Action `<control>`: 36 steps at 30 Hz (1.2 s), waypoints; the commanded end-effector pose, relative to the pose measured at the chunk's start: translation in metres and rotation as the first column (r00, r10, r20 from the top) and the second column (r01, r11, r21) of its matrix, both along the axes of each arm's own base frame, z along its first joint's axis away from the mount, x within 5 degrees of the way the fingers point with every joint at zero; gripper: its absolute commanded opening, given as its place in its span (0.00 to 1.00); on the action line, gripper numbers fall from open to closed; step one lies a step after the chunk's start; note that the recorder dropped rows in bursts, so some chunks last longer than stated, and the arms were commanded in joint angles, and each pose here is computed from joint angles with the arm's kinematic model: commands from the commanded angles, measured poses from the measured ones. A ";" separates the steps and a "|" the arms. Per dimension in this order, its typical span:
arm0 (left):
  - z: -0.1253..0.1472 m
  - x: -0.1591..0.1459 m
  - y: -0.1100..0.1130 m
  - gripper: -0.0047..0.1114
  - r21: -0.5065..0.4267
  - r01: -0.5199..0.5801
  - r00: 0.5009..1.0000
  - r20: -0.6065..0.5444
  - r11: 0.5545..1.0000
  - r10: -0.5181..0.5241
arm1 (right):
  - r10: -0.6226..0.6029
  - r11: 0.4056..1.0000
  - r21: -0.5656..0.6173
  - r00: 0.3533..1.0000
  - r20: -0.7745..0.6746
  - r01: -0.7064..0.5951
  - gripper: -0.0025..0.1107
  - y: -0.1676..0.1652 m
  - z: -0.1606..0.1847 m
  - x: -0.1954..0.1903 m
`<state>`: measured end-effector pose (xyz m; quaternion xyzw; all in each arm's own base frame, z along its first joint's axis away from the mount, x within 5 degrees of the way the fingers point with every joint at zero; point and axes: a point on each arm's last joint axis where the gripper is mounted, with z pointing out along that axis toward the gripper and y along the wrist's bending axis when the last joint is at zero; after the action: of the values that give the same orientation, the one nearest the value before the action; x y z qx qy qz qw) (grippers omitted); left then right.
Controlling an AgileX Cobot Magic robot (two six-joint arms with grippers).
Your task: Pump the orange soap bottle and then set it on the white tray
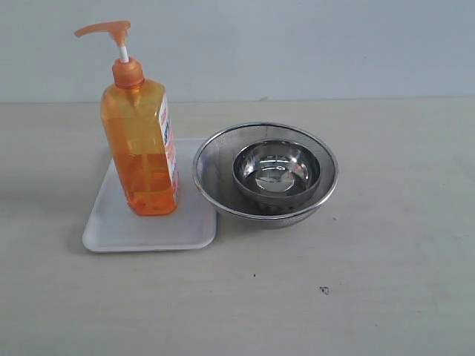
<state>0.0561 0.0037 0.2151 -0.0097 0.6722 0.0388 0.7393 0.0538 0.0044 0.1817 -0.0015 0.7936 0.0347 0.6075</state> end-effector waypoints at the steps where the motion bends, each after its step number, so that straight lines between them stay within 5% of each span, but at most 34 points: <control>1: -0.018 0.000 0.002 0.08 -0.261 -0.045 0.987 -0.163 0.964 0.001 | -0.003 1.000 -0.006 1.000 0.018 0.004 0.02 0.000 0.002 0.000; 4: -0.025 -0.001 -0.001 0.08 -0.444 -0.056 0.973 -0.226 0.894 -0.051 | -0.003 1.000 -0.006 1.000 0.018 0.004 0.02 0.000 0.002 0.000; 7: -0.029 -0.002 -0.002 0.08 -0.459 -0.066 0.963 -0.261 0.886 -0.063 | -0.003 1.000 -0.006 1.000 0.018 0.004 0.02 0.000 0.002 0.000; 12: -0.029 -0.002 -0.002 0.08 -0.153 -0.006 0.957 -0.289 0.988 -0.039 | -0.003 1.000 -0.006 1.000 0.018 0.004 0.02 0.000 0.002 0.000; 15: -0.029 -0.002 -0.002 0.08 -0.058 0.017 0.955 -0.296 0.998 -0.033 | -0.003 1.000 -0.006 1.000 0.018 0.004 0.02 0.000 0.002 0.000; 31: -0.028 -0.001 -0.006 0.08 -0.301 0.008 0.959 -0.269 0.954 -0.093 | -0.003 1.000 -0.006 1.000 0.018 0.004 0.02 0.000 0.002 0.000; 36: -0.028 -0.001 -0.006 0.08 -0.279 0.009 0.958 -0.272 0.960 -0.088 | -0.003 1.000 -0.006 1.000 0.018 0.004 0.02 0.000 0.002 0.000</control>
<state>0.0549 -0.0018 0.1884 -0.0917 0.7682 -0.0707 0.6297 0.0537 0.0044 0.1818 -0.0015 0.7931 0.0347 0.6082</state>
